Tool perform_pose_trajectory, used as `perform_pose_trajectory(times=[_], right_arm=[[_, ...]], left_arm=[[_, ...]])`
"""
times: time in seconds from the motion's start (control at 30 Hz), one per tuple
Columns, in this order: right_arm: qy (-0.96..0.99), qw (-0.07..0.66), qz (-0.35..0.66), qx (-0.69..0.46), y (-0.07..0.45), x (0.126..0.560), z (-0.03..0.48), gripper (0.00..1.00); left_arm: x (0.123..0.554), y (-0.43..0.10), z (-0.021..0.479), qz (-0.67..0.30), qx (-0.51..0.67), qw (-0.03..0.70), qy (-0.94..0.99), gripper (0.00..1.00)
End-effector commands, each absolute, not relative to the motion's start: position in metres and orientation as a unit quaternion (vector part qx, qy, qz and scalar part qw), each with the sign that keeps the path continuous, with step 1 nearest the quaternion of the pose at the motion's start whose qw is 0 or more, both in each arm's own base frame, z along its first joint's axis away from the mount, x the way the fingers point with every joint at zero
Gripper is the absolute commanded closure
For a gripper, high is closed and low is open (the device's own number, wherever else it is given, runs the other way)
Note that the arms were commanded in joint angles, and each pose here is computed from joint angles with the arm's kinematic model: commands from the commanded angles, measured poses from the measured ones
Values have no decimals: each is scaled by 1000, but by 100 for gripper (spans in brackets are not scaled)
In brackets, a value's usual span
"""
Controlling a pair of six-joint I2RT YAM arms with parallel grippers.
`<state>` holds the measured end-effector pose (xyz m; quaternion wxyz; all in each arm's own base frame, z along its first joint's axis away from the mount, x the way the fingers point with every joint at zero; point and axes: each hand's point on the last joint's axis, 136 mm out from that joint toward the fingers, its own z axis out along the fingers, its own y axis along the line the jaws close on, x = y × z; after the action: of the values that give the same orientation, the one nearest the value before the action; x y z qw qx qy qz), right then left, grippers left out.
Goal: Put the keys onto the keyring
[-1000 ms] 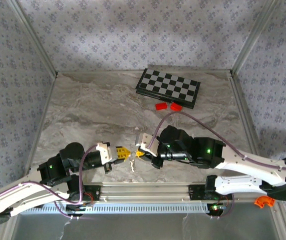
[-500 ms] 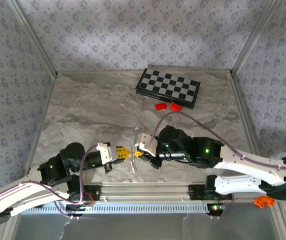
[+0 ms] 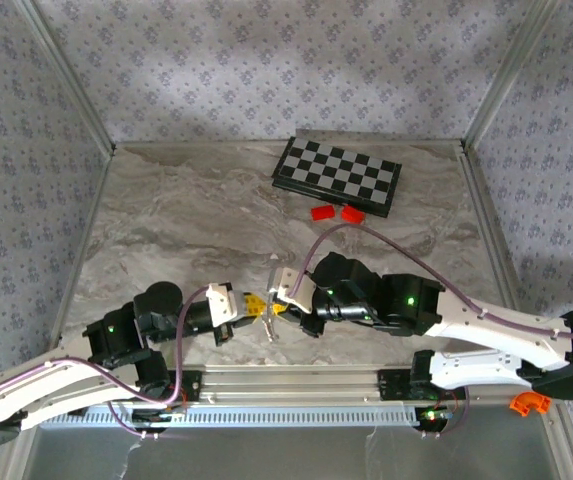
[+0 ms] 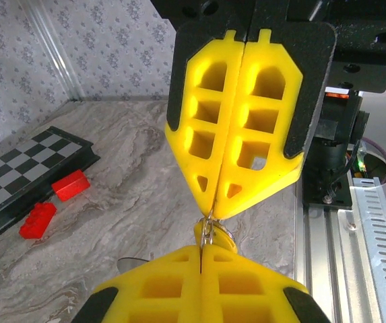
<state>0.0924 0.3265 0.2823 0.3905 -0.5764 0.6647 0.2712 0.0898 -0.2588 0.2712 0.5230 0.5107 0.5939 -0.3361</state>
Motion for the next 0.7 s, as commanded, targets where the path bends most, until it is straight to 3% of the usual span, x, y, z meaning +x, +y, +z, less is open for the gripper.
perform_pose_trajectory(times=[0.0,0.67], right_arm=[[642,413,287,-579,335,89,302,100],[635,405,256,-606,336,88,284,100]], left_arm=[[90,-260,297,-343,502,544,578,100],[92,-263,293,-330,514,521,596,100]])
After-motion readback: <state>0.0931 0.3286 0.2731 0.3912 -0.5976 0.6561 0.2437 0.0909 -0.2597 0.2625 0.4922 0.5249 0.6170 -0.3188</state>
